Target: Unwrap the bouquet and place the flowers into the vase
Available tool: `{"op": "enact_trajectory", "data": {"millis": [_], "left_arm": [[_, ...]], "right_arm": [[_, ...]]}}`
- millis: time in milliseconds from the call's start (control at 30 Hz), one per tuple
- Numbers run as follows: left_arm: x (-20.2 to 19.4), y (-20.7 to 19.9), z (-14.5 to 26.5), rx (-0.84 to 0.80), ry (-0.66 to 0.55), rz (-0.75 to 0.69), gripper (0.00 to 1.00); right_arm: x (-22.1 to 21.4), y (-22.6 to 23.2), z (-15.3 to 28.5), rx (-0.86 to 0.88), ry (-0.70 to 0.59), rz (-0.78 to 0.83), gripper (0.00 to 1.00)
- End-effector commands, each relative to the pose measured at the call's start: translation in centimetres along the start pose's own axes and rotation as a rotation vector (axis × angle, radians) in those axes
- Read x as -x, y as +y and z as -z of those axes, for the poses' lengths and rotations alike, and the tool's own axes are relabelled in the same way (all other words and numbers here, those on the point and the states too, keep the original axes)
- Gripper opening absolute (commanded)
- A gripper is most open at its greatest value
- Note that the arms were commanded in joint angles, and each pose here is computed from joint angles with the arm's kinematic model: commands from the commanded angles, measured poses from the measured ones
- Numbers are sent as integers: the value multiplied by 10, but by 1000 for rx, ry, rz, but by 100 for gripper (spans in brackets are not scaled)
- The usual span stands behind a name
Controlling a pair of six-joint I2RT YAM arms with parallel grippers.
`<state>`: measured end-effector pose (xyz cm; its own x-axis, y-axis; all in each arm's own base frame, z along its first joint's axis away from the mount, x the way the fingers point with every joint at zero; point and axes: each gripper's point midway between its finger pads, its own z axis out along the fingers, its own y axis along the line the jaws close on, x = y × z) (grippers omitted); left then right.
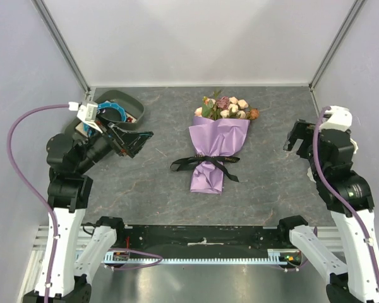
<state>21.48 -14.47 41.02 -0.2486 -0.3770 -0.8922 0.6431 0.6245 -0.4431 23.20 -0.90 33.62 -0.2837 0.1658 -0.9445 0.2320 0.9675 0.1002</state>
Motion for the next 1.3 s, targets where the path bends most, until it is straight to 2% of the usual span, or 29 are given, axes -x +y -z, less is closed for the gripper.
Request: {"op": "enact_trajectory", "data": {"millis": [0, 67, 133, 167, 233, 267, 300, 400, 433, 533, 600, 667, 733, 767, 833, 933, 1067, 1267], "left_arm": [[-39, 14, -13, -47, 148, 92, 99], [-71, 31, -21, -53, 246, 189, 98], [-94, 37, -27, -71, 306, 251, 95], [-117, 49, -31, -49, 352, 301, 94], [-139, 46, -41, -56, 377, 319, 93], [-161, 49, -42, -44, 412, 343, 92], [-181, 41, -46, -57, 460, 363, 90], [-216, 44, -52, -17, 498, 387, 83], [-214, 45, -58, -23, 460, 373, 82], [-236, 50, -60, -15, 491, 435, 77], [-241, 47, -66, -39, 495, 453, 72], [-254, 52, -73, -20, 523, 464, 68], [-267, 59, -79, 6, 550, 475, 62], [-269, 62, -81, 20, 553, 476, 61], [-267, 69, -86, 52, 535, 460, 61], [-261, 75, -93, 79, 525, 424, 65], [-260, 77, -96, 88, 539, 414, 65], [-263, 79, -90, 105, 530, 414, 64]], "right_arm": [[-40, 28, -29, 96, 157, 42, 98], [-67, 66, -40, 275, 254, 48, 98], [-79, 103, -42, 416, 263, 44, 98], [-100, 110, -47, 425, 293, 54, 98], [-118, 147, -44, 511, 289, 80, 98], [-141, 155, -46, 521, 321, 108, 98], [-146, 170, -48, 550, 299, 117, 98], [-203, 203, -45, 620, 384, 244, 97], [-220, 215, -47, 644, 397, 299, 95], [-240, 220, -57, 641, 401, 356, 84], [-246, 217, -65, 625, 385, 380, 71], [-247, 228, -70, 660, 359, 401, 69], [-254, 238, -75, 685, 366, 420, 71], [-248, 245, -78, 699, 352, 431, 76], [-252, 251, -83, 707, 351, 456, 77], [-255, 257, -92, 694, 352, 482, 75], [-252, 259, -97, 681, 343, 499, 66], [-229, 262, -85, 709, 294, 434, 72]]}}
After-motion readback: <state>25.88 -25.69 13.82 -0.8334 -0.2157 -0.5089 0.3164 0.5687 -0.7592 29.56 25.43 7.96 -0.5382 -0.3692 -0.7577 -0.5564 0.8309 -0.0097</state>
